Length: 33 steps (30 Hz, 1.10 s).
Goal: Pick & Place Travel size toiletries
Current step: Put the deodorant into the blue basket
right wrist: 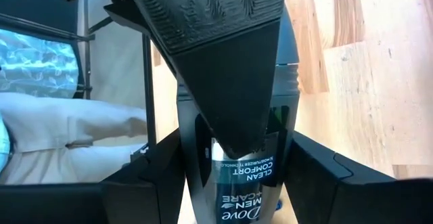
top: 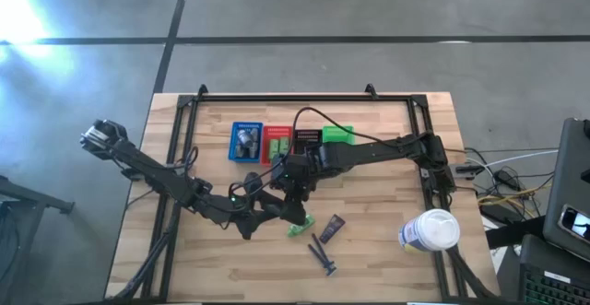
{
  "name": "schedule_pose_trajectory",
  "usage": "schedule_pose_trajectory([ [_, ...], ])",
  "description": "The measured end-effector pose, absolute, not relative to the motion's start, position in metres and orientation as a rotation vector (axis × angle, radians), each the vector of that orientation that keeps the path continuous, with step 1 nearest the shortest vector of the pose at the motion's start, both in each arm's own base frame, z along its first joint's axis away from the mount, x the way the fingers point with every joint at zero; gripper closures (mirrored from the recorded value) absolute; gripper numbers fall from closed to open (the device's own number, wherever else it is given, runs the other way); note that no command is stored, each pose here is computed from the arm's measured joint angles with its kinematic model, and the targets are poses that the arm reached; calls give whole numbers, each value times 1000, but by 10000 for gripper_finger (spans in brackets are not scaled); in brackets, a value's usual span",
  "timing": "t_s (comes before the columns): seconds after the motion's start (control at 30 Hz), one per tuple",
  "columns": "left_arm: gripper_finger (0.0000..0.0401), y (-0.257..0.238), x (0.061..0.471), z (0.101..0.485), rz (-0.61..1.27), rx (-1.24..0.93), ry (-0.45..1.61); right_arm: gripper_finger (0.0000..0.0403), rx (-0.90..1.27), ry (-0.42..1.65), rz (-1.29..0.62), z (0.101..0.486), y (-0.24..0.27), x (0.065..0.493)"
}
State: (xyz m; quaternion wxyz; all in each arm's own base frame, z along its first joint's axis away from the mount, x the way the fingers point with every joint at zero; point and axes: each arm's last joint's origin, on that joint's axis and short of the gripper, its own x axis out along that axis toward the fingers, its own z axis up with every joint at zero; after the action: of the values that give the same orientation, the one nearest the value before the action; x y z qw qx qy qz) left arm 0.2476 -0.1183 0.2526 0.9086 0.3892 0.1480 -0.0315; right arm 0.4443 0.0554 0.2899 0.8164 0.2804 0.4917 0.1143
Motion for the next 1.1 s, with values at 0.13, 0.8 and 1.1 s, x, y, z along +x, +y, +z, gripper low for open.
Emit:
schedule_pose_trajectory([
  [0.13,155,-118,247,252,-67,807,310,212,607,1051,259,290,56,444],
  [0.8,196,-118,247,252,-67,829,324,209,606,1049,270,292,56,444],
  [1.1,196,-117,247,251,-37,818,337,178,591,1059,262,293,54,441],
])
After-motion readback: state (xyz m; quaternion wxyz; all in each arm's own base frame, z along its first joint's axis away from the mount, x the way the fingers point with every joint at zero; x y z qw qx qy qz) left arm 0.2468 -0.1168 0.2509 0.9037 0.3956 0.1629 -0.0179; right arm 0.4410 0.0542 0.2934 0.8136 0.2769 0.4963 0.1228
